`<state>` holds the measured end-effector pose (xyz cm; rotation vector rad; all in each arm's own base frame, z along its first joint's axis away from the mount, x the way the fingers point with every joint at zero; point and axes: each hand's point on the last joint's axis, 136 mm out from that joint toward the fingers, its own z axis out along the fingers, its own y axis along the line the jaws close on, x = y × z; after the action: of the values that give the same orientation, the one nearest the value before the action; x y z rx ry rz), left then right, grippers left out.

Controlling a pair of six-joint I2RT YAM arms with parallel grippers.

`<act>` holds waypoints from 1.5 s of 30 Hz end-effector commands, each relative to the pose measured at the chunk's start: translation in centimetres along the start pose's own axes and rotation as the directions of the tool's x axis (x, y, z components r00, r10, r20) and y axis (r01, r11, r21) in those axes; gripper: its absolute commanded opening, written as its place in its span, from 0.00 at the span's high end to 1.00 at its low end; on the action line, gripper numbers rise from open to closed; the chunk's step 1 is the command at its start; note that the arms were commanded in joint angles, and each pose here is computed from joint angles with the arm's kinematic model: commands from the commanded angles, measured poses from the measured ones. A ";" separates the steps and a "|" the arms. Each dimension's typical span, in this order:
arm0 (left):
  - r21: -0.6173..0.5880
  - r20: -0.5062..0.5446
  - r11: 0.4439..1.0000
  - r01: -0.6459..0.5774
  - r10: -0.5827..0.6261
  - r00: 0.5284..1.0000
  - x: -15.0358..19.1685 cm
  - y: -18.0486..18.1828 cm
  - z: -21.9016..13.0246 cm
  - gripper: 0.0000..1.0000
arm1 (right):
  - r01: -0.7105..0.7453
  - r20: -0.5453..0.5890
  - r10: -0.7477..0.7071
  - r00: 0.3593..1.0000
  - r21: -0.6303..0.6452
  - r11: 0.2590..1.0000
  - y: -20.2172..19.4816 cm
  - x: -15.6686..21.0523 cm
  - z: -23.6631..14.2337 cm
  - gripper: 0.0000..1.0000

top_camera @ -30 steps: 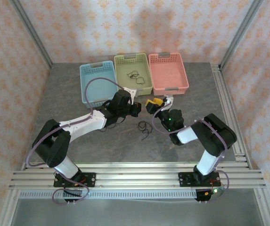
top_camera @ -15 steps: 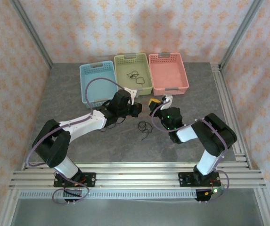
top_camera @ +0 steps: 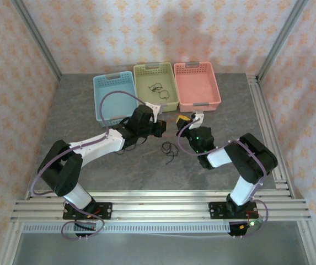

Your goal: Untangle the cables

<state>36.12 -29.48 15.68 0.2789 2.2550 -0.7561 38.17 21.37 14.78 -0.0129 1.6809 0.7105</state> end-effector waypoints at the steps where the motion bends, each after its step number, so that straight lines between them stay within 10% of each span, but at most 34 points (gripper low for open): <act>1: -0.002 0.000 1.000 -0.025 0.025 1.000 -0.6 -0.5 0.3 0.92 | 0.021 0.075 -0.025 0.997 0.065 0.998 -1.0 -1.9 -0.8 1.00; 18: -0.131 0.040 0.991 -0.015 0.021 0.999 -1.4 1.6 -0.6 0.44 | 0.041 0.092 -0.043 0.995 0.024 0.999 -0.2 -2.3 -1.1 1.00; 21: -0.262 0.182 0.965 0.008 0.041 0.982 -2.6 4.2 -3.6 0.14 | 0.064 0.105 -0.064 0.992 -0.001 0.998 0.4 -2.7 -1.4 1.00; 34: -0.424 0.073 0.903 -0.062 0.102 0.992 -2.4 6.4 -3.4 0.10 | 0.044 0.085 -0.045 0.995 0.014 0.999 -0.1 -2.2 -1.0 1.00; 45: -0.270 -0.085 0.954 -0.131 0.112 0.990 -0.3 4.0 0.3 0.10 | 0.055 0.108 -0.060 0.992 0.043 0.998 -0.5 -2.7 -1.5 1.00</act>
<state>38.57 -25.17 14.09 0.2277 2.3185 -0.3299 37.81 20.00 15.82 -0.0037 1.6289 0.6417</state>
